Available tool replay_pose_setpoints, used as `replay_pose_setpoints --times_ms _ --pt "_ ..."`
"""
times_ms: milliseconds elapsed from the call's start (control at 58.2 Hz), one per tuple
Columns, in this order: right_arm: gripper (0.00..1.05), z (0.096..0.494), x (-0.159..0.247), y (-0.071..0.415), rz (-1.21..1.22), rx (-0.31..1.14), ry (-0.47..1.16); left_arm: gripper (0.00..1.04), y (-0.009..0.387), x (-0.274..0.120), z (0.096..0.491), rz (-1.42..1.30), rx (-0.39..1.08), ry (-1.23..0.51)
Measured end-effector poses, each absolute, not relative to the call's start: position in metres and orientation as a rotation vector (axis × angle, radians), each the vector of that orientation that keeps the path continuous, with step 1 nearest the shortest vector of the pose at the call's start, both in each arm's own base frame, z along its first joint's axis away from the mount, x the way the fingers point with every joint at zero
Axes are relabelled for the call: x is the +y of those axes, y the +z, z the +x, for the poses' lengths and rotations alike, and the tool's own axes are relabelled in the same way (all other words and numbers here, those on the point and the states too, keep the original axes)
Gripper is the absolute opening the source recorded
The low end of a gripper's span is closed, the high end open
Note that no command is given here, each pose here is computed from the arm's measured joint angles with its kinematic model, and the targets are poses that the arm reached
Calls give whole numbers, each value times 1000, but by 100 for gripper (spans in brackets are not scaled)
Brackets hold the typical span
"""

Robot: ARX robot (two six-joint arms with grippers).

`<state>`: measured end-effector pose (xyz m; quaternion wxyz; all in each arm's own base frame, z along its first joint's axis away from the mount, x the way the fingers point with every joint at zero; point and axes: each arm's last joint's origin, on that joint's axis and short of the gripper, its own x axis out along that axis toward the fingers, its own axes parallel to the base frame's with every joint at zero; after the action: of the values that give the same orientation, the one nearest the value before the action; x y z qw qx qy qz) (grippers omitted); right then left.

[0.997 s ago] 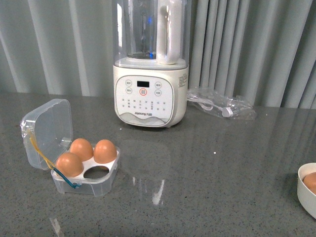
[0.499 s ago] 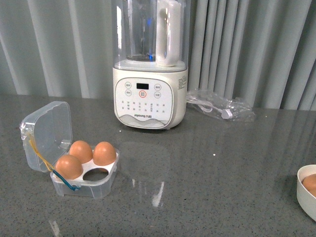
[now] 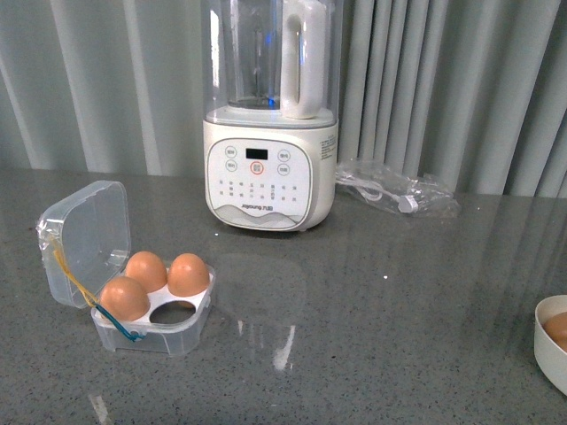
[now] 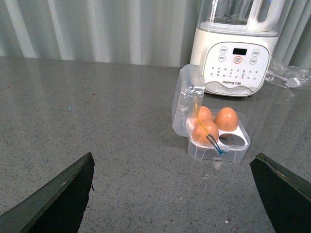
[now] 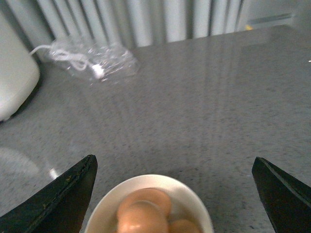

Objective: Put egg into box

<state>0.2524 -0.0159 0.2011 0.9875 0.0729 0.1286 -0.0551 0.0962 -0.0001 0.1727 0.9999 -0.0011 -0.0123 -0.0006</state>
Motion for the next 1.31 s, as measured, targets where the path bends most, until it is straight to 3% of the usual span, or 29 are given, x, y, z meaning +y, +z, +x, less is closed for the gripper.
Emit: replay_pose_setpoints --times_ms 344,1169,1307 --pt "97 279 -3 176 101 432 3 98 173 0 96 -2 -25 -1" --pt "97 273 -14 144 107 500 4 98 173 0 96 -2 -25 -1" --pt "79 273 -15 144 94 496 0 98 173 0 96 -2 -25 -1"
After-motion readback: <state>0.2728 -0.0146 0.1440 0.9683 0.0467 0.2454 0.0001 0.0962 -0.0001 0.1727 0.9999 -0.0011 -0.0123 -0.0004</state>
